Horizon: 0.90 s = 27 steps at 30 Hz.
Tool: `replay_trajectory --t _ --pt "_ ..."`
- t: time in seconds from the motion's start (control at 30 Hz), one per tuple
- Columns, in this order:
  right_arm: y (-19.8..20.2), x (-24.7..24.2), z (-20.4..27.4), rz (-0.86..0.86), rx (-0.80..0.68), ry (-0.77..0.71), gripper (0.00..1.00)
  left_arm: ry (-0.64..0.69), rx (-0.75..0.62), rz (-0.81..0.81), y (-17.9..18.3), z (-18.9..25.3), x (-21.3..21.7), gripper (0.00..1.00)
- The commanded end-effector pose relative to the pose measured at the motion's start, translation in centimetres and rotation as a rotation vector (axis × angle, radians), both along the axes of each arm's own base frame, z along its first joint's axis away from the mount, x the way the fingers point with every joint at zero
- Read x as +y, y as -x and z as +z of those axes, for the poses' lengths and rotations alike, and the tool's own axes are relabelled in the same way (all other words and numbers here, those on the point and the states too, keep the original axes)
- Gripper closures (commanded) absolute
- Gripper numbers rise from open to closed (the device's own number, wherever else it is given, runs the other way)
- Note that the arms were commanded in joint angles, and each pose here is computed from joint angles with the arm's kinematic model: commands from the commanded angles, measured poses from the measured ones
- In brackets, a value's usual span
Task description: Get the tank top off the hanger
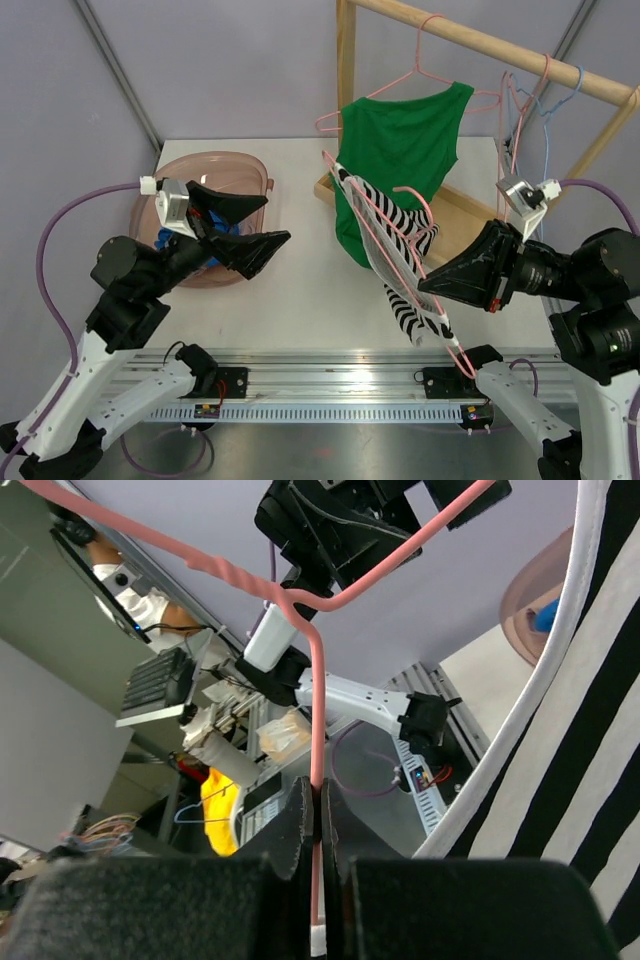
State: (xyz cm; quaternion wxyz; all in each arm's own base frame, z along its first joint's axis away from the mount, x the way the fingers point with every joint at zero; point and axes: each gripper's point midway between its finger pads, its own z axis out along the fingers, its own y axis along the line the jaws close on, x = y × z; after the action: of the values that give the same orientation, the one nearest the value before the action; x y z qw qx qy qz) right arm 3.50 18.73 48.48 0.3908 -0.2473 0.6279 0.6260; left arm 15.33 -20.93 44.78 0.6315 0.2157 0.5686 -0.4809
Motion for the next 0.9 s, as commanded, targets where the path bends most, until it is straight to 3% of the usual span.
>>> replay_trajectory --t 0.0,0.3,0.63,0.7,0.77,0.87 --pt "0.8 0.5 3.1 0.121 -0.040 -0.048 1.00 0.075 -0.168 0.052 -0.3 5.7 0.1 0.01" --pt "0.5 0.6 5.3 0.146 -0.051 -0.035 1.00 -0.016 -0.223 0.100 -2.2 7.4 -4.0 0.02" --pt "1.6 0.4 5.3 0.175 -0.051 -0.036 1.00 -0.047 -0.218 0.153 -4.7 7.1 -6.7 0.12" --pt "1.6 0.4 5.1 0.179 -0.044 -0.033 1.00 -0.049 -0.215 0.139 -4.9 7.0 -7.4 0.19" --pt "1.6 0.4 4.9 0.182 -0.044 -0.028 1.00 -0.055 -0.205 0.154 -5.4 6.8 -7.7 0.45" --pt "1.0 0.4 4.5 0.136 -0.044 -0.012 1.00 -0.065 -0.180 0.181 -6.0 6.2 -7.5 0.64"
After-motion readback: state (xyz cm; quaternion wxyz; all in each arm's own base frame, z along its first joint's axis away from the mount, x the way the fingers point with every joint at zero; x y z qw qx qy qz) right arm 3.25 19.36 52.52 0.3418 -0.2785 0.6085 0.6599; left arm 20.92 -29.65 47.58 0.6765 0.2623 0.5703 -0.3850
